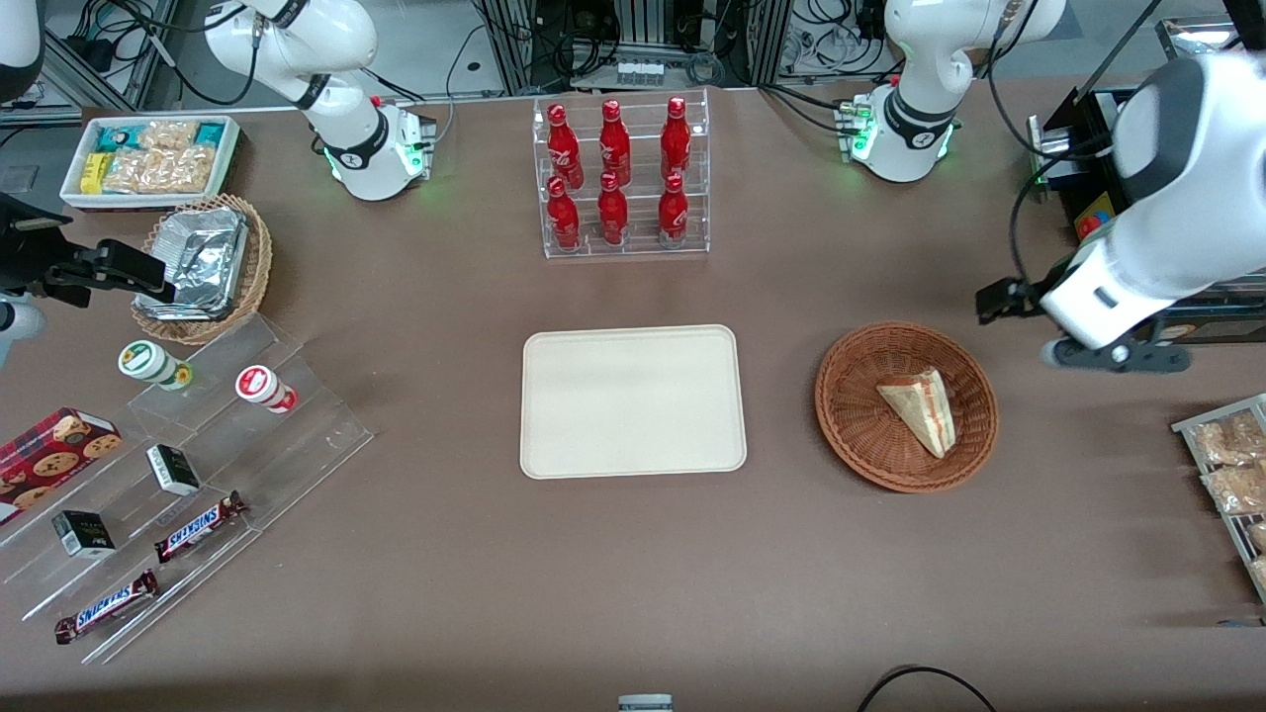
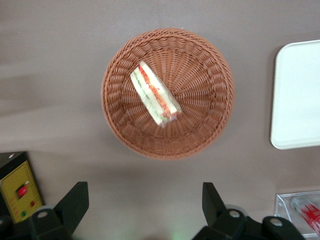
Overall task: Place sandwich from basket to tray
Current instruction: 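Move the open left gripper down over the wrapped sandwich in the basket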
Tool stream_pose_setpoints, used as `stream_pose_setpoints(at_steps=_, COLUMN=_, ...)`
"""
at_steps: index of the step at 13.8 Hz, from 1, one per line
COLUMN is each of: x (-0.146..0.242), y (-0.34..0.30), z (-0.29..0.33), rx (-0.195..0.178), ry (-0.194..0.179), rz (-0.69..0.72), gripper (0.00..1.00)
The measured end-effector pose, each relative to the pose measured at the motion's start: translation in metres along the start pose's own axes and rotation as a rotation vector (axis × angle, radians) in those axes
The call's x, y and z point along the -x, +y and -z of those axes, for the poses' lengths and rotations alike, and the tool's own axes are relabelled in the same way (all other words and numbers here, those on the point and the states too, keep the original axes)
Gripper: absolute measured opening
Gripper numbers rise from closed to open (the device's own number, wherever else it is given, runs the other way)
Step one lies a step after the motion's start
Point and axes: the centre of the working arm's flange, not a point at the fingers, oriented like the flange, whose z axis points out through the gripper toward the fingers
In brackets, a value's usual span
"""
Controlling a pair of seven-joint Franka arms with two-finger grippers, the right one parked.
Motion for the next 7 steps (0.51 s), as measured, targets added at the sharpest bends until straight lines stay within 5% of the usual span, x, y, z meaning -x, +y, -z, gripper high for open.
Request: stream_pose_setpoints(at_steps=7, x=0.005, y=-0.001, z=-0.119, rx=0.003, ry=0.096, rz=0.044, gripper=1.00)
